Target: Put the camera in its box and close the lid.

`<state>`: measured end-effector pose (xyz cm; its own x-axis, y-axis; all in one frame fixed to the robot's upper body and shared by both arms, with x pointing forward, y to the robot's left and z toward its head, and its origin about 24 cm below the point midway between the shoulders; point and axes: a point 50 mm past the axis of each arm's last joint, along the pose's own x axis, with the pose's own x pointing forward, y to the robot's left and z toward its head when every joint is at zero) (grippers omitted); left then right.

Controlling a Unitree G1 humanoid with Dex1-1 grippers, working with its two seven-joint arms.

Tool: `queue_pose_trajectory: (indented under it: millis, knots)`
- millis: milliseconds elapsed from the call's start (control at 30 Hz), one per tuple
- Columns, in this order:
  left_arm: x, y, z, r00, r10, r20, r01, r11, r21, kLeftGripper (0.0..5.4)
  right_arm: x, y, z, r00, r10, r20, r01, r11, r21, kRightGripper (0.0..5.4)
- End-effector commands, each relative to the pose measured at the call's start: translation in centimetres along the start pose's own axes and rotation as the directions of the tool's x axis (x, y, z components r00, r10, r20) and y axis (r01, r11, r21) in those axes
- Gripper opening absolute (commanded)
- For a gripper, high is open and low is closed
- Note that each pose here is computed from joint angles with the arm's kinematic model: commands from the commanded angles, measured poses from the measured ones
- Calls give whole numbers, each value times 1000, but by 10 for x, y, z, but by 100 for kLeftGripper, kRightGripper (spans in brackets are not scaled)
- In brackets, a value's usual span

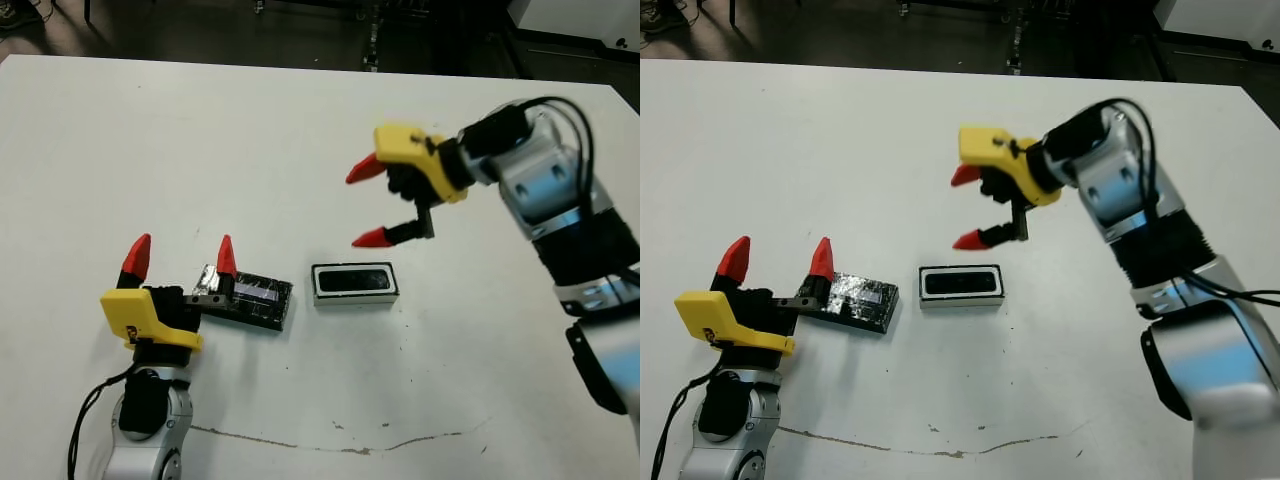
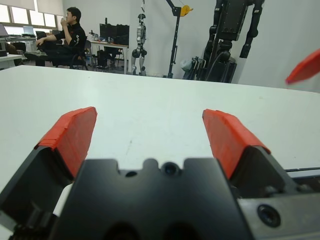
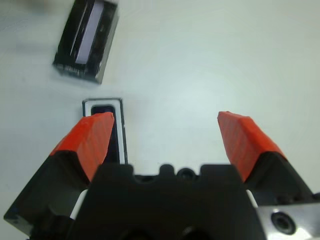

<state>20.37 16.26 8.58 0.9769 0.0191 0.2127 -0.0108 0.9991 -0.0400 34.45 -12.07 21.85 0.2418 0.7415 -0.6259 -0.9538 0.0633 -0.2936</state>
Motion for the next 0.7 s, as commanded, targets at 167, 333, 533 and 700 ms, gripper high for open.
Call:
queue_pose_trajectory:
  millis: [167, 333, 533, 700]
  knots:
    - [-1, 1, -1, 1000, -2, -14, 2, 1000, 2, 540, -26, 17, -19, 933, -327, 149, 290, 930, 227, 530]
    - [-1, 2, -1, 1000, -5, -12, 5, 1000, 2, 540, -31, 51, -59, 801, -564, 199, 475, 802, 363, 459]
    - [0, 3, -2, 1000, 0, -16, 0, 1000, 6, 540, -43, 93, -89, 675, -712, 196, 546, 660, 516, 361]
    - [1, 4, -1, 1000, 0, -11, 0, 1000, 9, 540, -49, 126, -103, 546, -828, 128, 603, 494, 627, 275]
